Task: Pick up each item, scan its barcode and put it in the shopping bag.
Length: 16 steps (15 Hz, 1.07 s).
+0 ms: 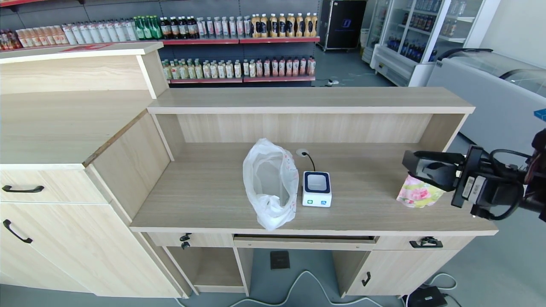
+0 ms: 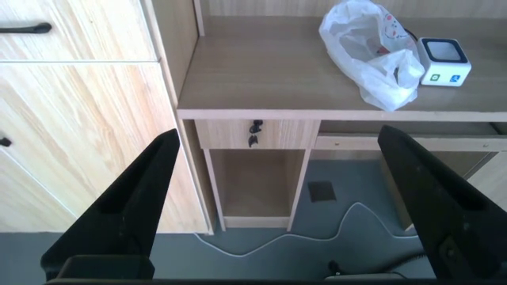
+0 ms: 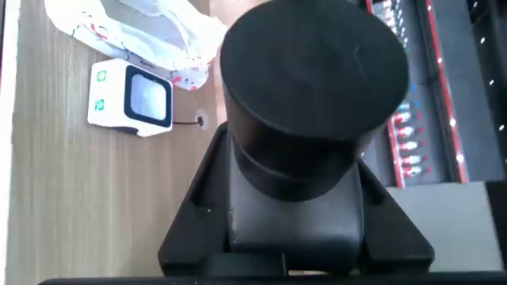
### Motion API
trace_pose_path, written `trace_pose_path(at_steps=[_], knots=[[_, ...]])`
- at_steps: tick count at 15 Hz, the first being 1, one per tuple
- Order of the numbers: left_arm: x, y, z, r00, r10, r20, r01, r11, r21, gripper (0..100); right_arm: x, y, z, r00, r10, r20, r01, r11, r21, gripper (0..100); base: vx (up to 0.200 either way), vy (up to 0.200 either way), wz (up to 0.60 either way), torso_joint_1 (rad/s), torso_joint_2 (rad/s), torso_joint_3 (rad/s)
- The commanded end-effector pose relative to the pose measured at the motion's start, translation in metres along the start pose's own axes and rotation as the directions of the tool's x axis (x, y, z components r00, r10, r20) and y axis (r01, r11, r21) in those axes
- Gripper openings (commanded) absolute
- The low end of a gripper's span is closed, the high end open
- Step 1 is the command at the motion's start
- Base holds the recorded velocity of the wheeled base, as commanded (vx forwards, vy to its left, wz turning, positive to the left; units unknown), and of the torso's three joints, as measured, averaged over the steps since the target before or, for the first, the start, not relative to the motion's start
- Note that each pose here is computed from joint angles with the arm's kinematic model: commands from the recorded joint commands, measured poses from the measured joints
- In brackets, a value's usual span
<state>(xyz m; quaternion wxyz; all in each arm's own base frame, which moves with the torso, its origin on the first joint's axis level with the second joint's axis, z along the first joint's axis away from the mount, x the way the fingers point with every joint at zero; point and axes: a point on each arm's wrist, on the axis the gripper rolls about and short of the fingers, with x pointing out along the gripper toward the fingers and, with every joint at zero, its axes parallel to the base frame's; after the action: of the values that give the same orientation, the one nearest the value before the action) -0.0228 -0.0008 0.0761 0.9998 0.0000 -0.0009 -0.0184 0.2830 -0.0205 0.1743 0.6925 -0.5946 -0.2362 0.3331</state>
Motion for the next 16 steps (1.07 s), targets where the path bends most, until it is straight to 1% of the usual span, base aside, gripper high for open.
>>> trace_pose_path(at_steps=[1,2,3,4,5,6,7,8,9,11,12,13,14,16], knots=[[0.000,0.000,0.000,1.000,0.000,0.000,0.000,1.000,0.000,100,-0.004,-0.018,0.028,0.997,-0.037,0.069,0.054,0.962,-0.266,0,0.000,0.000,0.00,0.000,0.00,0.000],[0.000,0.000,0.000,1.000,0.000,0.000,0.000,1.000,0.000,100,-0.003,-0.021,0.035,0.995,-0.042,0.092,0.077,0.901,-0.427,0,0.000,0.000,0.00,0.000,0.00,0.000],[0.000,0.000,0.000,1.000,0.000,0.000,0.000,1.000,0.000,100,-0.004,-0.021,0.038,0.994,-0.041,0.099,0.088,0.841,-0.534,0,0.000,0.000,0.00,0.000,0.00,0.000],[0.000,0.000,0.000,1.000,0.000,0.000,0.000,1.000,0.000,100,-0.002,-0.022,0.039,0.994,-0.042,0.106,0.097,0.798,-0.594,0,0.000,0.000,0.00,0.000,0.00,0.000],[0.000,0.000,0.000,1.000,0.000,0.000,0.000,1.000,0.000,100,0.009,-0.020,0.047,0.988,-0.033,0.154,0.132,0.701,-0.701,0,0.000,0.000,0.00,0.000,0.00,0.000],[0.000,0.000,0.000,1.000,0.000,0.000,0.000,1.000,0.000,100,0.019,-0.019,0.055,0.979,-0.025,0.204,0.174,0.631,-0.756,0,0.000,0.000,0.00,0.000,0.00,0.000],[0.000,0.000,0.000,1.000,0.000,0.000,0.000,1.000,0.000,100,0.033,-0.016,0.070,0.960,-0.007,0.278,0.230,0.581,-0.780,0,0.000,0.000,0.00,0.000,0.00,0.000],[0.000,0.000,0.000,1.000,0.000,0.000,0.000,1.000,0.000,100,0.046,-0.013,0.088,0.932,0.010,0.361,0.298,0.544,-0.784,0,0.000,0.000,0.00,0.000,0.00,0.000],[0.000,0.000,0.000,1.000,0.000,0.000,0.000,1.000,0.000,100,0.058,-0.013,0.110,0.895,0.018,0.445,0.379,0.495,-0.782,0,0.000,0.000,0.00,0.000,0.00,0.000],[0.000,0.000,0.000,1.000,0.000,0.000,0.000,1.000,0.000,100,0.071,-0.012,0.147,0.818,0.028,0.574,0.512,0.417,-0.751,0,0.000,0.000,0.00,0.000,0.00,0.000],[0.000,0.000,0.000,1.000,0.000,0.000,0.000,1.000,0.000,100,0.075,-0.011,0.166,0.774,0.035,0.633,0.577,0.375,-0.726,0,0.000,0.000,0.00,0.000,0.00,0.000],[0.000,0.000,0.000,1.000,0.000,0.000,0.000,1.000,0.000,100,0.073,-0.011,0.175,0.752,0.036,0.658,0.609,0.342,-0.716,0,0.000,0.000,0.00,0.000,0.00,0.000],[0.000,0.000,0.000,1.000,0.000,0.000,0.000,1.000,0.000,100,0.070,-0.008,0.191,0.714,0.047,0.698,0.658,0.295,-0.693,0,0.000,0.000,0.00,0.000,0.00,0.000],[0.000,0.000,0.000,1.000,0.000,0.000,0.000,1.000,0.000,100,0.071,-0.004,0.197,0.700,0.057,0.712,0.673,0.283,-0.684,0,0.000,0.000,0.00,0.000,0.00,0.000]])
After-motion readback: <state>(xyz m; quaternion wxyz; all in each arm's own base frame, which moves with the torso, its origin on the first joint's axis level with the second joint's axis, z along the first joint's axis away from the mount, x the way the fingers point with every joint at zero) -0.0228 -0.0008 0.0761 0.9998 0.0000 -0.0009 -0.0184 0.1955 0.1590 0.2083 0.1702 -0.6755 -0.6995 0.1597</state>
